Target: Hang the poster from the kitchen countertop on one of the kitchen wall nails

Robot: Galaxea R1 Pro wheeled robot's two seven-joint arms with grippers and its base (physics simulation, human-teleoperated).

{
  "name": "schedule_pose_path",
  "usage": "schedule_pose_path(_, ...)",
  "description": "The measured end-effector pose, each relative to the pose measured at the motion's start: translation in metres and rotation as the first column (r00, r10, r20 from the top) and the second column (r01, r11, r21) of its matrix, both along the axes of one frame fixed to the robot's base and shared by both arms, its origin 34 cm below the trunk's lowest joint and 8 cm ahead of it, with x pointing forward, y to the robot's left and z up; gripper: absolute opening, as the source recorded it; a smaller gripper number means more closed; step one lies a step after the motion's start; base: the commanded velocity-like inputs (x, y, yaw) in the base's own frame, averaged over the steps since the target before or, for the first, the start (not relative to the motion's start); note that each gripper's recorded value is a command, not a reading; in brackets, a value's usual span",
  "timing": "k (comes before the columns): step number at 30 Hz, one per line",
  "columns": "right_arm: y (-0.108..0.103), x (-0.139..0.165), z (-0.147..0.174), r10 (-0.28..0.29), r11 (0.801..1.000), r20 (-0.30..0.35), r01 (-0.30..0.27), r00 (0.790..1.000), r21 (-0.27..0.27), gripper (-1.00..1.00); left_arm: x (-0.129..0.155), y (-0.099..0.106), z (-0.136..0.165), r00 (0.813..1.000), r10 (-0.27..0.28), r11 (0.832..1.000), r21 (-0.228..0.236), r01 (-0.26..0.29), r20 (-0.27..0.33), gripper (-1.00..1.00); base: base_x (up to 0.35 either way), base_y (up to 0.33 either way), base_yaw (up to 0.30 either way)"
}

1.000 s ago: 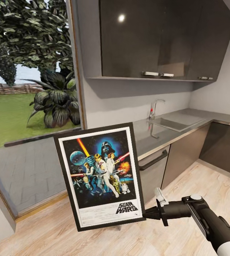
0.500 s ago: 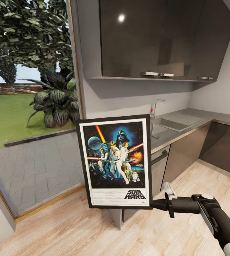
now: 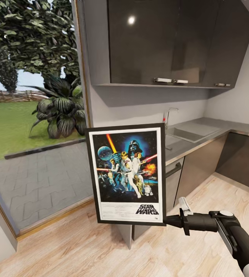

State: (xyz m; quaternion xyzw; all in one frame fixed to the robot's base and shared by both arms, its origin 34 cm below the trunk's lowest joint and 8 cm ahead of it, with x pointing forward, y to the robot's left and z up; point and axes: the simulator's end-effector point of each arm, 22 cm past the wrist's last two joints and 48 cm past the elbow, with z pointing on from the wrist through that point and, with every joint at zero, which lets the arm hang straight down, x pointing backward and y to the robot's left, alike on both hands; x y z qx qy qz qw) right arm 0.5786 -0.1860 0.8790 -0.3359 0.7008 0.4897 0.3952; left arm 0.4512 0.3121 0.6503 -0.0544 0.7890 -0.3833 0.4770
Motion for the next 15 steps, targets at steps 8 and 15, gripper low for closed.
schedule_pose_path(8, 0.0, 0.0, 0.014, 0.001, 1.0, -0.001, -0.001, 1.0, 0.003, -1.0, 0.0, 0.0, 0.013, 1.0, 0.0, 1.0, -0.001, 0.0, -0.001, 1.0, 0.0, 0.0, 0.0)
schedule_pose_path(15, 0.0, 0.0, 0.025, 0.001, 1.0, -0.002, -0.001, 1.0, 0.003, -1.0, 0.0, 0.0, 0.024, 1.0, 0.0, 1.0, -0.001, 0.0, -0.002, 1.0, 0.0, 0.0, 0.0)
